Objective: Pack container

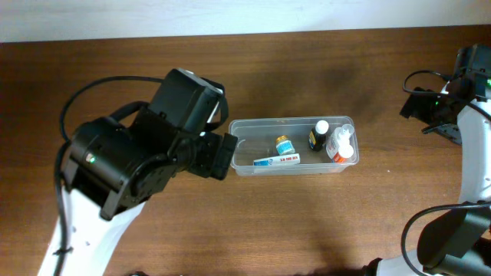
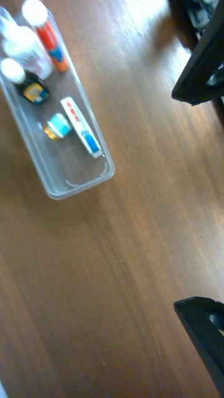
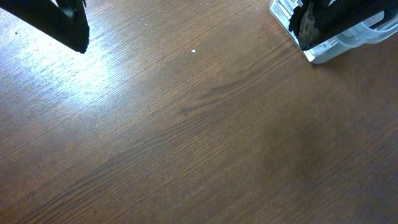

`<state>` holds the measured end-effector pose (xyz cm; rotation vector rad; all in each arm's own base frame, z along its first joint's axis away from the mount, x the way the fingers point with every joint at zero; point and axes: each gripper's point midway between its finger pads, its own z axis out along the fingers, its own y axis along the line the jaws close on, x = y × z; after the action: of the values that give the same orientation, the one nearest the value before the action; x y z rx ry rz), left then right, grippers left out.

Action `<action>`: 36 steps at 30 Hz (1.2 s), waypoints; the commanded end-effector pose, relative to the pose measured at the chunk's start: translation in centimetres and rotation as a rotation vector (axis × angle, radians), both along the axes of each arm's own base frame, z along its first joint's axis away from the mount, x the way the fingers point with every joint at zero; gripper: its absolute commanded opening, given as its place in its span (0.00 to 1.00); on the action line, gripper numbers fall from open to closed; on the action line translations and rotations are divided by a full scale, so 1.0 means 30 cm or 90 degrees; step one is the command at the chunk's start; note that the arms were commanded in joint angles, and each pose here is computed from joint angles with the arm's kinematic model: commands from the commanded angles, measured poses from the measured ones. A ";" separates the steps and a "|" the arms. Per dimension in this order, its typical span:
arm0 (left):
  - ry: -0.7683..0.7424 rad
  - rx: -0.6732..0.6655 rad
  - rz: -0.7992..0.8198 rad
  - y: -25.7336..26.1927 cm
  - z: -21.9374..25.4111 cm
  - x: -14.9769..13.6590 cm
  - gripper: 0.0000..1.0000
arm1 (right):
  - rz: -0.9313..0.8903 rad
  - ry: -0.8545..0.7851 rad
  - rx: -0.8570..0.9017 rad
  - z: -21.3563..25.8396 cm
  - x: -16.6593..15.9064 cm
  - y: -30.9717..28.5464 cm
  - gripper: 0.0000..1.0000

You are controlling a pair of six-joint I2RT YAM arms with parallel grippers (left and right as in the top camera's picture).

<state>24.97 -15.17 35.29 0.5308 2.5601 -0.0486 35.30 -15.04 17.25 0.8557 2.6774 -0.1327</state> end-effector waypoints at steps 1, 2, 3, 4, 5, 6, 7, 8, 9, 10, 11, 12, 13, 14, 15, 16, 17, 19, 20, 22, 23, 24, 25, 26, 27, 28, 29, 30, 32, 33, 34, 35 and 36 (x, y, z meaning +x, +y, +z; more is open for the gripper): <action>0.030 0.045 -0.018 0.009 -0.073 -0.001 0.99 | -0.011 0.003 -0.007 -0.003 -0.004 -0.013 0.98; 0.038 0.054 -0.019 0.008 -0.098 0.001 0.99 | -0.011 0.003 -0.007 -0.003 -0.004 -0.013 0.98; 0.039 0.061 -0.031 0.005 -0.116 0.005 0.99 | -0.011 0.003 -0.007 -0.003 -0.004 -0.013 0.98; 0.036 0.068 -0.049 -0.002 -0.134 0.012 0.99 | -0.011 0.003 -0.007 -0.003 -0.004 -0.013 0.98; 0.027 0.074 -0.070 -0.008 -0.149 0.020 0.99 | -0.011 0.003 -0.007 -0.003 -0.004 -0.013 0.98; 0.014 0.080 -0.093 -0.016 -0.164 0.030 0.99 | -0.011 0.003 -0.007 -0.003 -0.004 -0.013 0.98; 0.000 0.084 -0.118 -0.024 -0.178 0.038 1.00 | -0.011 0.003 -0.007 -0.003 -0.004 -0.013 0.98; -0.017 0.088 -0.138 -0.030 -0.192 0.047 0.99 | -0.011 0.003 -0.007 -0.003 -0.004 -0.013 0.98; -0.035 0.090 -0.154 -0.032 -0.207 0.057 0.99 | -0.011 0.003 -0.007 -0.003 -0.004 -0.013 0.98; -0.049 0.090 -0.160 -0.028 -0.223 0.066 0.99 | -0.011 0.003 -0.007 -0.003 -0.004 -0.013 0.98; -0.065 0.087 -0.157 -0.015 -0.248 0.077 0.99 | -0.011 0.003 -0.007 -0.003 -0.004 -0.013 0.98; -0.073 0.083 -0.145 0.001 -0.269 0.085 0.99 | -0.011 0.003 -0.007 -0.003 -0.004 -0.013 0.98; -0.082 0.078 -0.129 0.025 -0.294 0.094 0.99 | -0.011 0.003 -0.007 -0.003 -0.004 -0.013 0.98; -0.093 0.073 -0.104 0.062 -0.325 0.106 0.99 | -0.011 0.003 -0.007 -0.003 -0.004 -0.013 0.98; -0.104 0.066 -0.083 0.094 -0.353 0.114 0.99 | -0.011 0.003 -0.007 -0.003 -0.004 -0.013 0.98; -0.114 0.060 -0.066 0.120 -0.374 0.121 0.99 | -0.011 0.003 -0.007 -0.003 -0.004 -0.013 0.98; -0.133 0.052 -0.040 0.160 -0.397 0.129 0.99 | -0.011 0.003 -0.007 -0.003 -0.004 -0.013 0.98; -0.163 0.039 -0.002 0.220 -0.432 0.132 0.99 | -0.011 0.003 -0.007 -0.003 -0.004 -0.013 0.98; -0.179 0.030 0.015 0.249 -0.451 0.129 0.99 | -0.011 0.003 -0.007 -0.003 -0.004 -0.013 0.98; -0.213 0.009 0.043 0.298 -0.488 0.108 0.99 | -0.011 0.003 -0.007 -0.003 -0.004 -0.013 0.98; -0.227 0.000 0.051 0.314 -0.501 0.097 0.99 | -0.011 0.003 -0.007 -0.003 -0.004 -0.013 0.98; -0.245 -0.009 0.061 0.333 -0.516 0.084 0.99 | -0.011 0.003 -0.007 -0.003 -0.004 -0.013 0.98; -0.265 -0.015 0.069 0.350 -0.529 0.072 0.99 | -0.011 0.003 -0.007 -0.003 -0.004 -0.013 0.98; -0.291 -0.020 0.067 0.363 -0.543 0.060 0.99 | -0.011 0.003 -0.007 -0.003 -0.004 -0.013 0.98; -0.331 -0.025 0.060 0.375 -0.553 0.048 0.99 | -0.011 0.003 -0.007 -0.003 -0.004 -0.013 0.98; -0.358 -0.028 0.058 0.382 -0.554 0.042 0.99 | -0.011 0.003 -0.007 -0.003 -0.004 -0.013 0.98; -0.385 -0.029 0.049 0.385 -0.555 0.036 0.99 | -0.011 0.003 -0.007 -0.003 -0.004 -0.013 0.99; -0.410 -0.026 0.033 0.386 -0.555 0.028 0.99 | -0.011 0.003 -0.007 -0.003 -0.004 -0.013 0.98; -0.449 -0.015 -0.008 0.377 -0.551 0.010 0.99 | -0.011 0.003 -0.007 -0.003 -0.004 -0.013 0.98; -0.469 -0.008 -0.029 0.373 -0.546 -0.001 0.99 | -0.011 0.003 -0.007 -0.003 -0.004 -0.013 0.98; -0.486 -0.003 -0.044 0.370 -0.541 -0.010 1.00 | -0.011 0.003 -0.007 -0.003 -0.004 -0.013 0.98; -0.500 0.002 -0.056 0.368 -0.537 -0.020 0.99 | -0.011 0.003 -0.007 -0.003 -0.004 -0.013 0.98; -0.511 0.004 -0.058 0.371 -0.532 -0.026 0.99 | -0.011 0.003 -0.007 -0.003 -0.004 -0.013 0.98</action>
<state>24.95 -2.93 18.93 0.3856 1.8489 0.1113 35.29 -15.09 17.21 0.8563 2.6772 -0.1370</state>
